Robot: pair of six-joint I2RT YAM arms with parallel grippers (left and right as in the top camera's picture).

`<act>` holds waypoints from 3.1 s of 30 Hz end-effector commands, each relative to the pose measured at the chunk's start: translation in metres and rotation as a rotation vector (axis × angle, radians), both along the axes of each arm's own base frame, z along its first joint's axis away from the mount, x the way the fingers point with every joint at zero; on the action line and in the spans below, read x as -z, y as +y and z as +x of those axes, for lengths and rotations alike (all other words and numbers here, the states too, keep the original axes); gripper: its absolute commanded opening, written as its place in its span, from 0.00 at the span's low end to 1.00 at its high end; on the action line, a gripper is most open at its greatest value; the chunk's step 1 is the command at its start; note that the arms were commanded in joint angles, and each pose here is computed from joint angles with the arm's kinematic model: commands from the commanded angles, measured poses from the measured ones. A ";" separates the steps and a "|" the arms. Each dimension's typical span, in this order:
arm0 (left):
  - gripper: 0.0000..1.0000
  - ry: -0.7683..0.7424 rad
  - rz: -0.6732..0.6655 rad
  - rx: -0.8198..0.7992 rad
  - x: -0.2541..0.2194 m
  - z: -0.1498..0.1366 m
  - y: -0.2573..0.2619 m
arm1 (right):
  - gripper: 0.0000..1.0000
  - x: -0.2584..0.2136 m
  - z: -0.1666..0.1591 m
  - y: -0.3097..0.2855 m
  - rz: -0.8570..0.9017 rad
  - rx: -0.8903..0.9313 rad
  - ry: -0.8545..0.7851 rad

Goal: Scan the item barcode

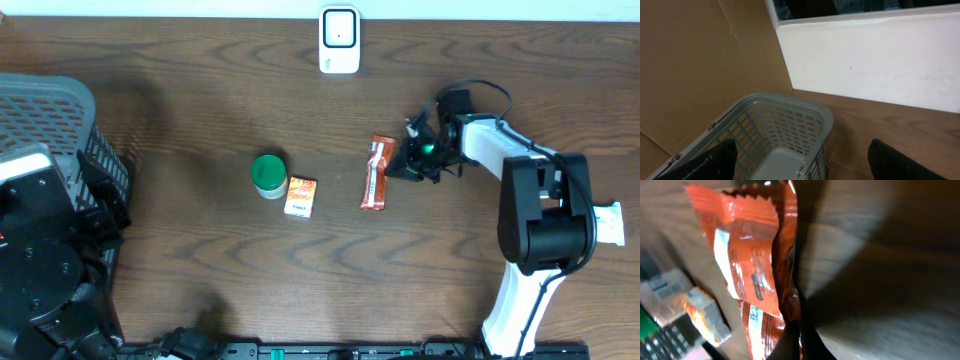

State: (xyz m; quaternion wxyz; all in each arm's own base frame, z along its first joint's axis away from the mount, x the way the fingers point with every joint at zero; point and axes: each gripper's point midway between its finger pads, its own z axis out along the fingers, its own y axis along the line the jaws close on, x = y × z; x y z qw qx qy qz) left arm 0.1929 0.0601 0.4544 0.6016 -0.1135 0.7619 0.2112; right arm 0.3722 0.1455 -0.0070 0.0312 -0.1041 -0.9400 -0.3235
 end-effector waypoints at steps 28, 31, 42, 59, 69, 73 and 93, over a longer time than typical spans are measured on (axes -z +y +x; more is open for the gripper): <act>0.84 0.003 0.003 -0.012 0.001 0.000 0.002 | 0.99 0.037 0.018 0.030 -0.357 -0.379 -0.386; 0.84 0.003 0.003 -0.012 0.001 0.000 0.001 | 0.99 0.041 0.010 0.046 -0.357 -0.423 -0.392; 0.84 0.003 0.003 -0.012 0.001 0.000 0.002 | 0.17 0.111 -0.029 0.027 -0.406 -0.471 -0.187; 0.84 0.003 0.003 -0.012 0.001 0.000 0.001 | 0.01 -0.077 0.003 -0.015 -0.231 0.203 -0.086; 0.84 0.003 0.003 -0.012 0.001 0.000 0.001 | 0.01 -0.199 -0.010 -0.046 -0.006 0.540 -0.135; 0.84 0.003 0.003 -0.012 0.001 0.000 0.002 | 0.01 -0.235 -0.022 -0.046 0.022 0.521 -0.245; 0.84 0.003 0.003 -0.012 0.001 0.000 0.001 | 0.01 -0.279 -0.015 -0.021 -0.054 0.095 -0.743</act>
